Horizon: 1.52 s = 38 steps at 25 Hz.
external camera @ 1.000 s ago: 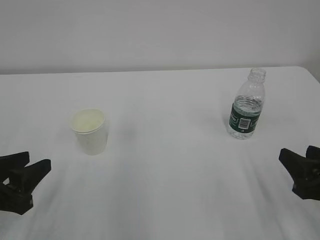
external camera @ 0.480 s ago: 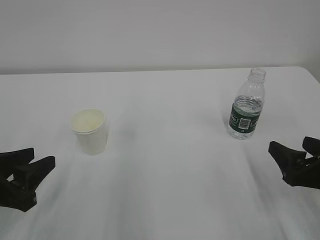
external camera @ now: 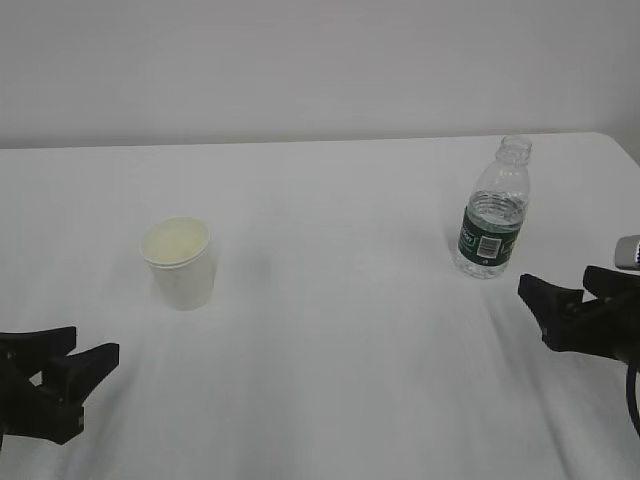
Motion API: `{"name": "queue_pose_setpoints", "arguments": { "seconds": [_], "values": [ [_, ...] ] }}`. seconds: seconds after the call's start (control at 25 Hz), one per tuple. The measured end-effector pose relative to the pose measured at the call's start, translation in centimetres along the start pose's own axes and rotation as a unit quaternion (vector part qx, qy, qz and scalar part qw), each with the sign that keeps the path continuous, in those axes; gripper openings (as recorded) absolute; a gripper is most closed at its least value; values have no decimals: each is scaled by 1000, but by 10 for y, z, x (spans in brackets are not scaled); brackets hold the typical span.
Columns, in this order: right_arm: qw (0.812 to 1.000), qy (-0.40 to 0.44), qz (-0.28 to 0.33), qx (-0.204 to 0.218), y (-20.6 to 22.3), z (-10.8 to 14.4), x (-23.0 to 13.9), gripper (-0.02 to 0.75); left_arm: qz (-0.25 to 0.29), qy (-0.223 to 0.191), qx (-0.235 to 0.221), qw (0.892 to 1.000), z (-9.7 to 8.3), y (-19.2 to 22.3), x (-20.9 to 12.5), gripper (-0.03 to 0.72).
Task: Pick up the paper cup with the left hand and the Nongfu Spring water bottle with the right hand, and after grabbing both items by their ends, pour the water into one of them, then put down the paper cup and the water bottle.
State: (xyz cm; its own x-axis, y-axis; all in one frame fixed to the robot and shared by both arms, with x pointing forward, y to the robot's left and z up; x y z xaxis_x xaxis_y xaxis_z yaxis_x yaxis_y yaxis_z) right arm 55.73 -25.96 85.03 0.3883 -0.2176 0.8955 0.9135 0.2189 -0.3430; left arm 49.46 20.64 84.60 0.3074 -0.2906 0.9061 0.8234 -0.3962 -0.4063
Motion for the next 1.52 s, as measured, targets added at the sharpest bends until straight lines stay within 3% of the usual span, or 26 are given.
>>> {"name": "queue_pose_setpoints", "arguments": {
  "seconds": [0.36,1.52],
  "values": [
    [1000,-14,-7,23,32,2,6,649,-2,8,-17,1000,-3,13,1,461],
    [999,0,-19,43,110,-12,-1,650,1,8,-22,1000,-3,22,-1,462]
  ]
}}
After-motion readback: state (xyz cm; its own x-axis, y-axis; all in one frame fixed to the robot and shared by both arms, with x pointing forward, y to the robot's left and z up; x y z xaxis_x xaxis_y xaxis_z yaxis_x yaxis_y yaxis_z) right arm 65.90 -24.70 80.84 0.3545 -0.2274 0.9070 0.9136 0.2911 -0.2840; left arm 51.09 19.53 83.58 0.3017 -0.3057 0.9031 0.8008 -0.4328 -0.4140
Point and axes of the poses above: a point on each arm's last joint axis where the gripper is mounted, y pointing out along that axis toward the gripper, z along the wrist's bending axis when the last joint is at zero, x = y × z, the point moved 9 cm from there along y, pointing out along that axis toward the gripper, and after that the axes turned 14 degrees about y, right-handed, at the moved point
